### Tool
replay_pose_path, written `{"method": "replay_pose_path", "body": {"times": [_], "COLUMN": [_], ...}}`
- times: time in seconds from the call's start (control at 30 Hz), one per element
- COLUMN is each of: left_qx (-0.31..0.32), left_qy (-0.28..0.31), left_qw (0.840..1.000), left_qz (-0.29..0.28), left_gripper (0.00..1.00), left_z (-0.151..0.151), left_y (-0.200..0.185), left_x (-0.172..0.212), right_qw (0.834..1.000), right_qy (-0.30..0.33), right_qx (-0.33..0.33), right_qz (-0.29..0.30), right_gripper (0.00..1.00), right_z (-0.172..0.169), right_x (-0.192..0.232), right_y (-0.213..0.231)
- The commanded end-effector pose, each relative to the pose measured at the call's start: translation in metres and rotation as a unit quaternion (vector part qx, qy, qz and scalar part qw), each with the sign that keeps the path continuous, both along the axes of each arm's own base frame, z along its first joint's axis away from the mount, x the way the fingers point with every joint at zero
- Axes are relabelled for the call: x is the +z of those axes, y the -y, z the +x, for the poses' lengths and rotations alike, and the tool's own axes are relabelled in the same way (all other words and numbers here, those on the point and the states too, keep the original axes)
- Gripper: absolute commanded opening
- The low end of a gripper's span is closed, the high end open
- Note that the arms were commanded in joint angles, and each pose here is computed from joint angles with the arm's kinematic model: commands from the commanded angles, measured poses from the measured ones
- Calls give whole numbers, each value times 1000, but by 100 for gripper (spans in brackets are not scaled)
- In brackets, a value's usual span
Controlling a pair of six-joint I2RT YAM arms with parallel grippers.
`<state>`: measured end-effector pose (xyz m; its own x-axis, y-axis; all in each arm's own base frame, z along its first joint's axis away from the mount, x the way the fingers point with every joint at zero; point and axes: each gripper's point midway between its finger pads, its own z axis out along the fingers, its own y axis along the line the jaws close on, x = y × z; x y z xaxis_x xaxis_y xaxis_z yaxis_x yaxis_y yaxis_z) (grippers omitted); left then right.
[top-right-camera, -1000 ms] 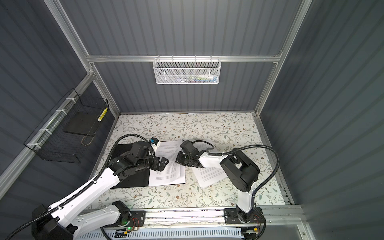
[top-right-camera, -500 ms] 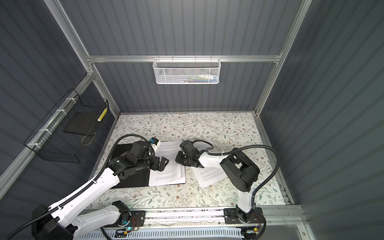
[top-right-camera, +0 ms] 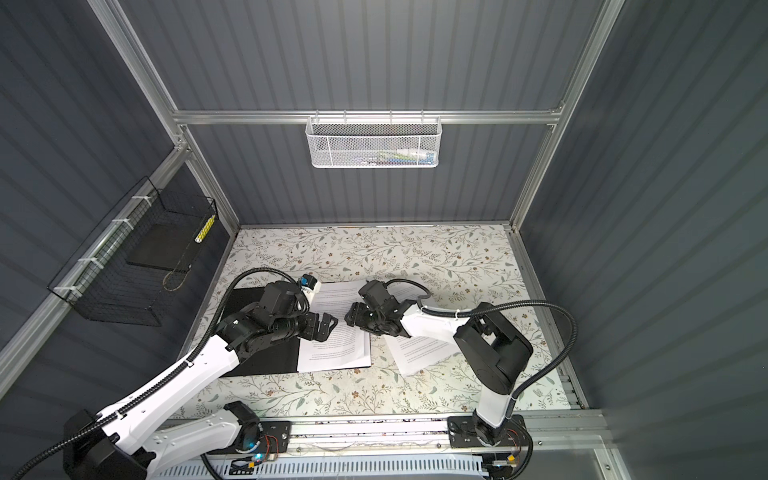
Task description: Put the files into the folder
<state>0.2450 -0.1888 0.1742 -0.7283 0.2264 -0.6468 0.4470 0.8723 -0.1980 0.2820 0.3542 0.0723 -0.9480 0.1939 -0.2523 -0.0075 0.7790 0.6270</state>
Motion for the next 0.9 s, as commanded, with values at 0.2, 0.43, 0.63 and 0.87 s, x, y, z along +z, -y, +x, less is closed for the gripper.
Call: {"method": "replay_pose_path", "body": {"times": [0.2, 0.43, 0.63, 0.87], "left_qx": [-32, -101, -179, -234], "left_qy": [-9, -45, -83, -120], "left_qw": [999, 986, 975, 964], "left_qz": [-27, -127, -103, -50], "left_gripper": [100, 100, 100, 100], "left_z": [-4, -20, -50, -72], "left_y": [13, 90, 191, 264], "left_x": [4, 10, -23, -75], "right_qw": [994, 989, 987, 992], "right_qy": [31, 40, 20, 7], "right_qx": [-12, -29, -54, -47], "right_qz": [-104, -142, -153, -116], "right_gripper": [89, 99, 99, 99], "right_z": [1, 65, 110, 134], "right_x": [18, 35, 37, 44], "right_y": [75, 167, 210, 210]}}
